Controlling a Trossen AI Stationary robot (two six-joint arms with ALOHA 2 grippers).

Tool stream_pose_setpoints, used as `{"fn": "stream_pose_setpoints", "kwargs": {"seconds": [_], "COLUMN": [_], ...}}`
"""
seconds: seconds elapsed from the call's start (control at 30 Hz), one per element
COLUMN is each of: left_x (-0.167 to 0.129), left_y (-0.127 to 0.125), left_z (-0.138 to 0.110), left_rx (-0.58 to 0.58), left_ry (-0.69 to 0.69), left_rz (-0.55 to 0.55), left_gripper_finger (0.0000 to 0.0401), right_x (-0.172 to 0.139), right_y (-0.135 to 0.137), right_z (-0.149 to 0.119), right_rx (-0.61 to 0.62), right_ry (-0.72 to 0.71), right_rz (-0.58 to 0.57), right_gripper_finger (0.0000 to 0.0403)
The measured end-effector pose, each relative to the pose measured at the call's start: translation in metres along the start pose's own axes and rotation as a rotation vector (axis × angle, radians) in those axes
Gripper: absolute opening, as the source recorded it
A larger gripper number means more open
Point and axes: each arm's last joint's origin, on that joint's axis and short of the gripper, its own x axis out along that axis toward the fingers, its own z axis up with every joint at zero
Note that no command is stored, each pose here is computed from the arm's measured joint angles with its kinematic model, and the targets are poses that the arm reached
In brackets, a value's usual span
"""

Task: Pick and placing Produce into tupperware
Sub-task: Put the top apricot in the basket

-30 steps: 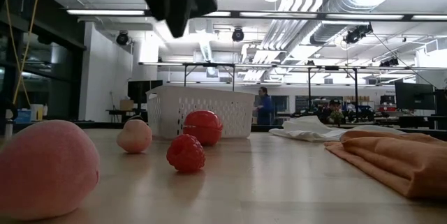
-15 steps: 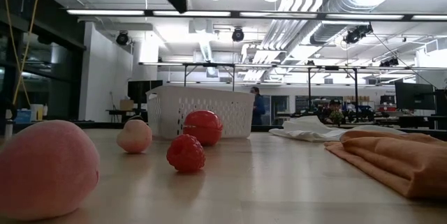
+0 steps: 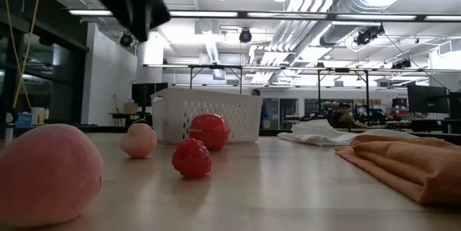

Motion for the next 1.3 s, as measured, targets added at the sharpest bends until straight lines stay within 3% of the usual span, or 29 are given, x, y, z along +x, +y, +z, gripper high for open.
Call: {"fn": "stream_pose_setpoints", "kwargs": {"seconds": [0.23, 0.57, 1.17, 1.3], "left_x": [0.022, 0.038, 0.057, 0.060], "left_y": [0.006, 0.009, 0.012, 0.011], "left_z": [-0.016, -0.028, -0.030, -0.027], "left_rx": [-0.022, 0.043, 0.118, 0.120], "left_ry": [0.000, -0.022, -0.027, -0.047], "left_rz": [0.001, -0.005, 0.008, -0.006], "left_gripper_finger": [0.0145, 0.0145, 0.0146, 0.0171], "right_x": [0.000, 0.000, 0.000, 0.000], "right_y": [0.000, -0.001, -0.001, -0.001], "right_z": [0.000, 0.000, 0.000, 0.000], "right_rx": [0.044, 0.069, 0.082, 0.090], "right_ry": [0.002, 0.001, -0.004, -0.003], "right_rz": [-0.005, -0.007, -0.011, -0.013], "right_gripper_finger": [0.0138, 0.0138, 0.0138, 0.0138]}}
